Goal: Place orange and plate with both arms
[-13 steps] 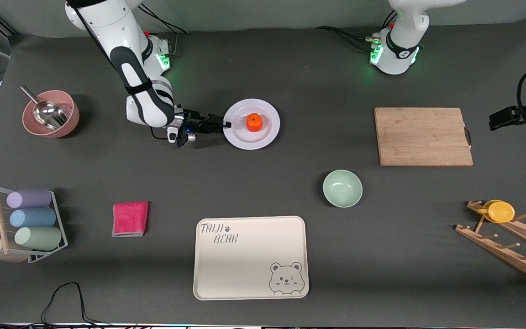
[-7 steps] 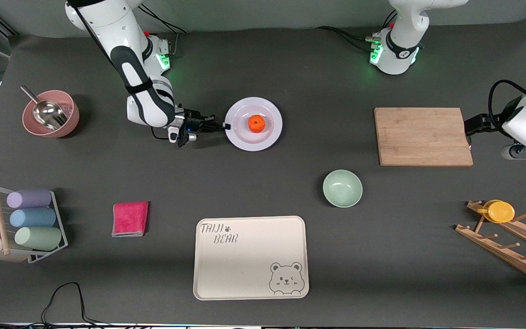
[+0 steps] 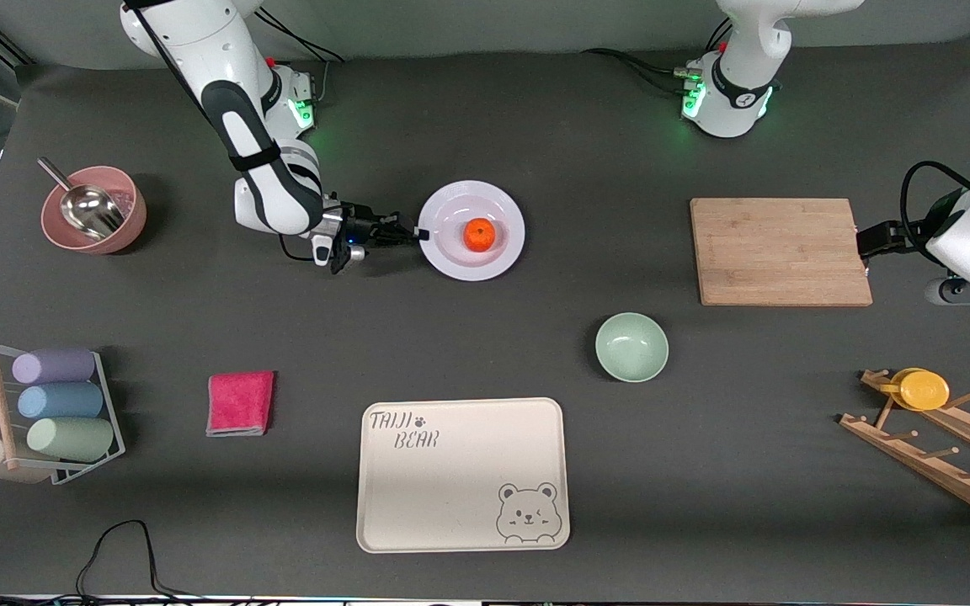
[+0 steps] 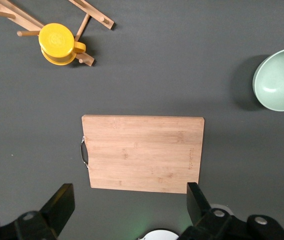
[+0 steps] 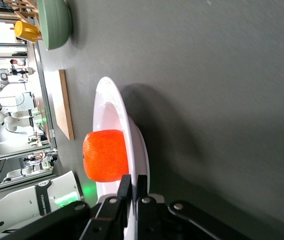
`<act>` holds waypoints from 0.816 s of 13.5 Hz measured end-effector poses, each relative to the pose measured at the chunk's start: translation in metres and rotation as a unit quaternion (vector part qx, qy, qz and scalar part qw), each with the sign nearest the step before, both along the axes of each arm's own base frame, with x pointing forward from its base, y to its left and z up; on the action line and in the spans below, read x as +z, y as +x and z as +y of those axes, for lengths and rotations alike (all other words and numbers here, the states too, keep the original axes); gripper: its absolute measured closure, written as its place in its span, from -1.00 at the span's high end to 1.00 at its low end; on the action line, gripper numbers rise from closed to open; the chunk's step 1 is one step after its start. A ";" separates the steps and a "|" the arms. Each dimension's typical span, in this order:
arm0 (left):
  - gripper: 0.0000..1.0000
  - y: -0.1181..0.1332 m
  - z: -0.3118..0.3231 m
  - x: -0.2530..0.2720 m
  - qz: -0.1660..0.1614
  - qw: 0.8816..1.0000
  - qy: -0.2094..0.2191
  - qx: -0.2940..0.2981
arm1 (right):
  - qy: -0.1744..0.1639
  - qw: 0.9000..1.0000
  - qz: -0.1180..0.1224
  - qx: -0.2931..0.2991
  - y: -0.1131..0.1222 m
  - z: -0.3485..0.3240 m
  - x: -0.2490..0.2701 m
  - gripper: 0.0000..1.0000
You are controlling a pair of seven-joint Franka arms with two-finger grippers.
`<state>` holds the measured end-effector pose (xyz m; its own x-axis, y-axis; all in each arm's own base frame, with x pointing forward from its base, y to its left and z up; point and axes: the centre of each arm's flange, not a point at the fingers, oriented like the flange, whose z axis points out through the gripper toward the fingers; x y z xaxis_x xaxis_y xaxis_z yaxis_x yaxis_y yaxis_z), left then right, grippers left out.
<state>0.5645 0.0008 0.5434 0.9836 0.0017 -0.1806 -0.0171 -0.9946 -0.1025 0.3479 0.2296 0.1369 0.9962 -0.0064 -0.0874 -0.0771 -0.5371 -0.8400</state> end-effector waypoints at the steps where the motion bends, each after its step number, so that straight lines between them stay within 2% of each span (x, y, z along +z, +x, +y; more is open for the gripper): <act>1: 1.00 0.001 0.000 -0.001 0.000 1.000 0.000 0.000 | 0.002 1.000 -0.004 0.000 0.004 0.002 0.002 -0.85; 6: 1.00 0.003 0.006 -0.008 0.005 1.000 -0.002 0.005 | 0.014 0.999 -0.031 -0.008 0.026 0.006 0.021 -0.89; 8: 1.00 0.004 0.005 -0.010 0.007 1.000 -0.003 0.005 | 0.022 0.998 -0.049 -0.017 0.046 0.008 0.034 -0.89; 11: 1.00 0.005 0.005 -0.012 0.009 1.000 -0.003 0.005 | 0.047 0.996 -0.062 -0.037 0.081 0.017 0.061 -0.89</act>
<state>0.5693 0.0059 0.5314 0.9802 0.0111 -0.1979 -0.0082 -0.9953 -0.0961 0.4288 0.2465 0.1978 0.9965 -0.0769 0.0325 -0.0058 -0.4530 -0.8915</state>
